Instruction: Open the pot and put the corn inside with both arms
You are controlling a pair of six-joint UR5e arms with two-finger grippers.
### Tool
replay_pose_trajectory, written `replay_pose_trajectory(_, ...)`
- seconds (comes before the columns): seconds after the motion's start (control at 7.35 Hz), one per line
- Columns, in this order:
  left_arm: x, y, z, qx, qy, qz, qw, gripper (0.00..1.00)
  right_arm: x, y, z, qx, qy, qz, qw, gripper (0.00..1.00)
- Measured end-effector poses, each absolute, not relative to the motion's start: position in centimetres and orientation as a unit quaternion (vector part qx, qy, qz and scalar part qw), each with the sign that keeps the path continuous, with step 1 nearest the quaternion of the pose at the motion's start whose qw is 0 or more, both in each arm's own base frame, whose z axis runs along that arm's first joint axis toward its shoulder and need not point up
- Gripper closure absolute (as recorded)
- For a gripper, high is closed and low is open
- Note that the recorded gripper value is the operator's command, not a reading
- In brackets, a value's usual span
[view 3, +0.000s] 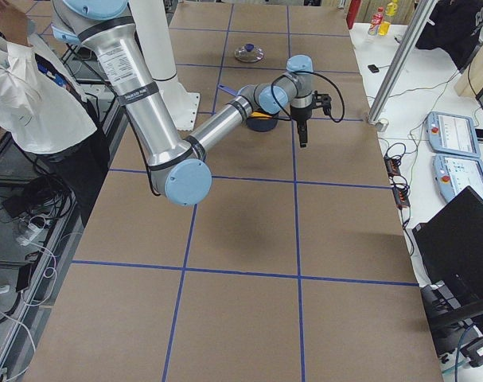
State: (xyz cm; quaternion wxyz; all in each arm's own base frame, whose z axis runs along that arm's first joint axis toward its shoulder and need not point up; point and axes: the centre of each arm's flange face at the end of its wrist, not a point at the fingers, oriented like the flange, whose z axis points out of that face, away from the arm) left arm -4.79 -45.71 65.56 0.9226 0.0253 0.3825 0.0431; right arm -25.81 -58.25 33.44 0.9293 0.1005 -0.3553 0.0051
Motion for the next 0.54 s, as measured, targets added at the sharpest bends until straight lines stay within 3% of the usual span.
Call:
replay_pose_trajectory(0.27,-5.3,-45.3,65.4,0.029,0.376,0.039,0.926,0.02,-14.9,-59.0,41.1,0.107,-0.338,-0.055,0.933,0.0)
replay_pose_trajectory(0.54,-6.2,-44.6,65.8,0.031,0.349,0.034,0.936,0.02,-6.5,-56.3,48.9,0.094,-0.336,-0.078,0.934,0.0)
